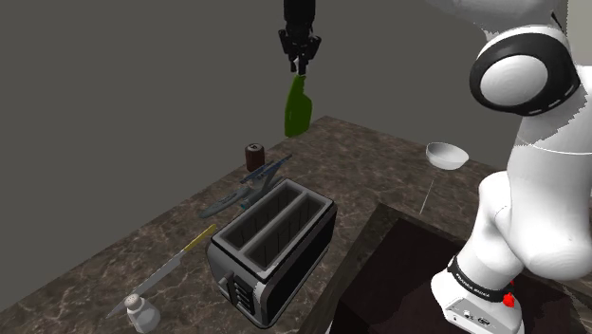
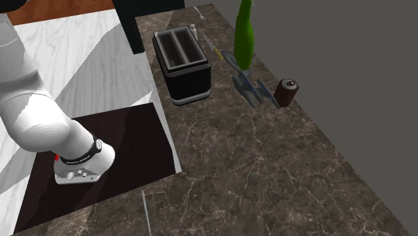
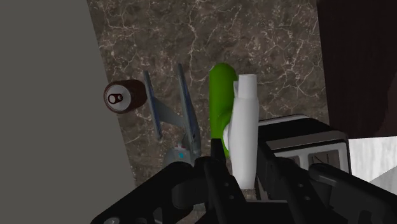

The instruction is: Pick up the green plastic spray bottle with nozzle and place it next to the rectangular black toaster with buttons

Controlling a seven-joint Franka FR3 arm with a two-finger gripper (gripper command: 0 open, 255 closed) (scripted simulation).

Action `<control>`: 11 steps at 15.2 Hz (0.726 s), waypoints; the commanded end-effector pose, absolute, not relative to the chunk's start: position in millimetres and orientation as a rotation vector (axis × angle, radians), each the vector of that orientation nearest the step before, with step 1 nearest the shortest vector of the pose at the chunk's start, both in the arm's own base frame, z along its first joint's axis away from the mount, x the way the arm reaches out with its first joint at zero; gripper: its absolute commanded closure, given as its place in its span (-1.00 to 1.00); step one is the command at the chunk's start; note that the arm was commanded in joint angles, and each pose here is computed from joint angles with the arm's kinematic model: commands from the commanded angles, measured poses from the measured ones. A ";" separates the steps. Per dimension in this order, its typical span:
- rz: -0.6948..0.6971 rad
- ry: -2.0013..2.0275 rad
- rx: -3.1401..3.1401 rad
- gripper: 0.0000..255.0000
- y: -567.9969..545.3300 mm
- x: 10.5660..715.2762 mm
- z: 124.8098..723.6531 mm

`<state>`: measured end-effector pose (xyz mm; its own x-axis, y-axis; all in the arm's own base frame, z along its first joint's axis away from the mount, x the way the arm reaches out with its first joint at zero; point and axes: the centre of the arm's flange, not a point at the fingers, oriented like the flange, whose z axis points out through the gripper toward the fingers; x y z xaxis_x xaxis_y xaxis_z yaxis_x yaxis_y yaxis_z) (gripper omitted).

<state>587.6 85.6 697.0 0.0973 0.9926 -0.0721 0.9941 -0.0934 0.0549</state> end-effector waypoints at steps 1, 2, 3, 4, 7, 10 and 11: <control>-0.024 2.052 2.261 1.00 113.3 593.2 695.8; -0.024 2.052 2.261 1.00 126.5 594.0 695.9; -0.024 2.052 2.261 1.00 139.7 594.7 695.9; -0.024 2.052 2.261 1.00 152.9 595.5 695.9; -0.024 2.052 2.261 1.00 201.5 598.3 696.1; -0.024 2.052 2.261 1.00 201.5 598.3 680.2; -0.024 2.052 2.261 1.00 201.5 598.3 674.9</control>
